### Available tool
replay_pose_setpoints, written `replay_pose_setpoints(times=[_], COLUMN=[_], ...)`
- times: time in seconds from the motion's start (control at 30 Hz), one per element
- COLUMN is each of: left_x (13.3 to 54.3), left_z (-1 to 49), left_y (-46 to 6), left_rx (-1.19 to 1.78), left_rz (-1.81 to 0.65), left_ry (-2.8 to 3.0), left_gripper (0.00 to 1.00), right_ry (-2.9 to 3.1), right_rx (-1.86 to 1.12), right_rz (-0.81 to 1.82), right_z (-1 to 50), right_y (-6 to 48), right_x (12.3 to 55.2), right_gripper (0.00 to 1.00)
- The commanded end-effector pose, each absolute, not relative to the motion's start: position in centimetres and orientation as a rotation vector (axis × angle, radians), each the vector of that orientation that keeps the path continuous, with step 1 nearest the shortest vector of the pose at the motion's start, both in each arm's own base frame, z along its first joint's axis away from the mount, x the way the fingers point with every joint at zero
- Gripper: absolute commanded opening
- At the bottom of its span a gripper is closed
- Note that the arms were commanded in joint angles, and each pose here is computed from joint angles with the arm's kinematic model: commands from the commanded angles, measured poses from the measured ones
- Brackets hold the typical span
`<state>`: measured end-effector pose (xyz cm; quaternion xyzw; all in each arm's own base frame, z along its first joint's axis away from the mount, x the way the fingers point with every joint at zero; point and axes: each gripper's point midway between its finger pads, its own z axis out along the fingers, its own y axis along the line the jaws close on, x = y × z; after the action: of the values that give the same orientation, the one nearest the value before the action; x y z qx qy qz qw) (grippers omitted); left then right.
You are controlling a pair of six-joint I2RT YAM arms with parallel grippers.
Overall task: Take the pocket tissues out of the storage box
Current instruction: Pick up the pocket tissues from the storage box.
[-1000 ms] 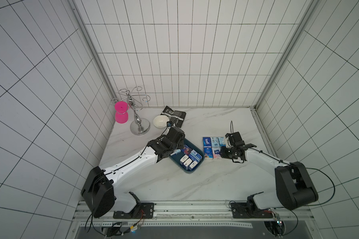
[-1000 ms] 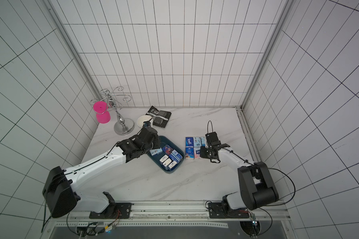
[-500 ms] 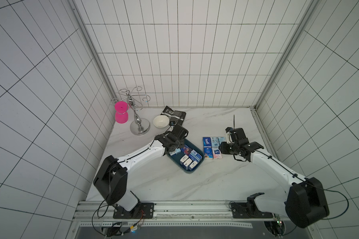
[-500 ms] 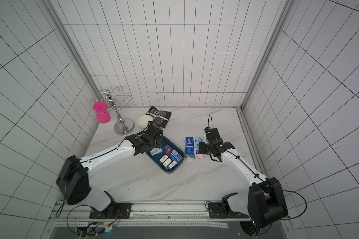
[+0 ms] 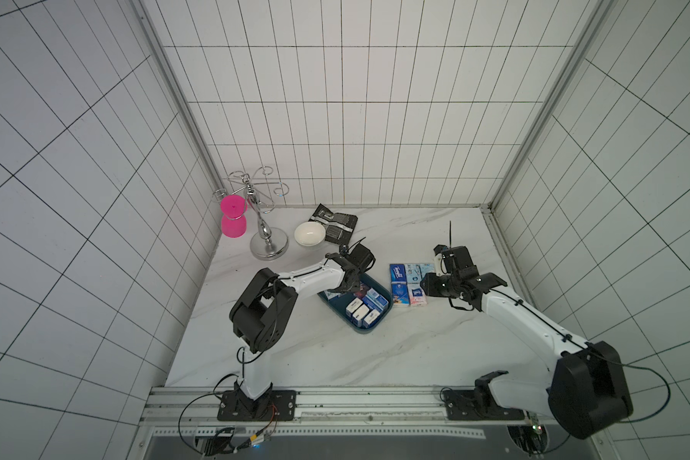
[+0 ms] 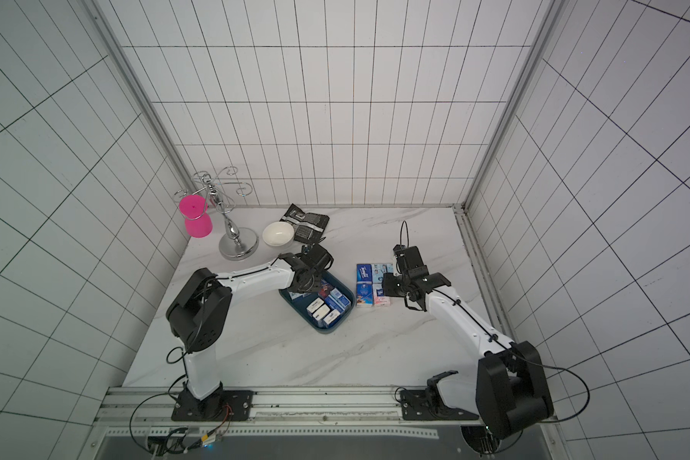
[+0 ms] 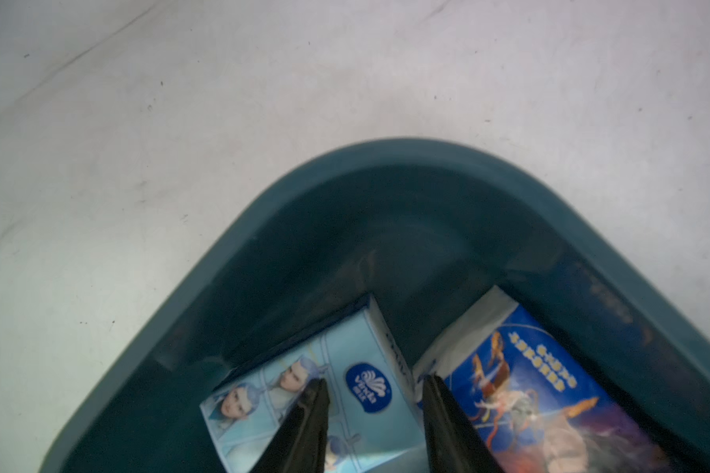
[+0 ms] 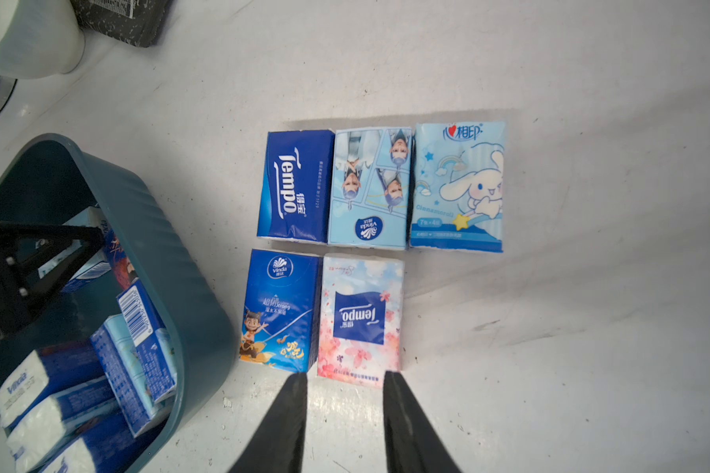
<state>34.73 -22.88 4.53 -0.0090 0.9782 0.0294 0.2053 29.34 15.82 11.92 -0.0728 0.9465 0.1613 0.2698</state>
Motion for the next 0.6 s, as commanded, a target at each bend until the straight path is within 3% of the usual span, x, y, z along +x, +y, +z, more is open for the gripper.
replay_pose_setpoints(times=[0.0,0.13,0.33,0.43,0.57], left_x=[34.7,34.4,33.9,33.9,34.2], left_z=[3.4,1.7,0.7,1.1,2.3], left_y=[-23.7,-23.8,-23.9,-23.7,-23.4], left_rx=[-0.014,-0.009,-0.023,-0.033,-0.052], left_rz=[0.073,0.085,0.035,0.024,0.011], left_ry=[2.752,2.786,2.811,2.795,2.762], left_gripper=[0.41,0.38,0.08,0.01,0.00], right_ry=[2.529,2.534,2.519,2.518,2.527], right_rx=[-0.214,-0.214,-0.215,-0.211,-0.209], right_rz=[0.447,0.454,0.470,0.460,0.465], right_z=[12.2,11.9,12.4,12.3,12.0], right_y=[16.0,16.2,16.2,16.0,16.0], right_x=[29.1,29.1,28.9,28.8,28.6], right_gripper=[0.35,0.35,0.36,0.36,0.36])
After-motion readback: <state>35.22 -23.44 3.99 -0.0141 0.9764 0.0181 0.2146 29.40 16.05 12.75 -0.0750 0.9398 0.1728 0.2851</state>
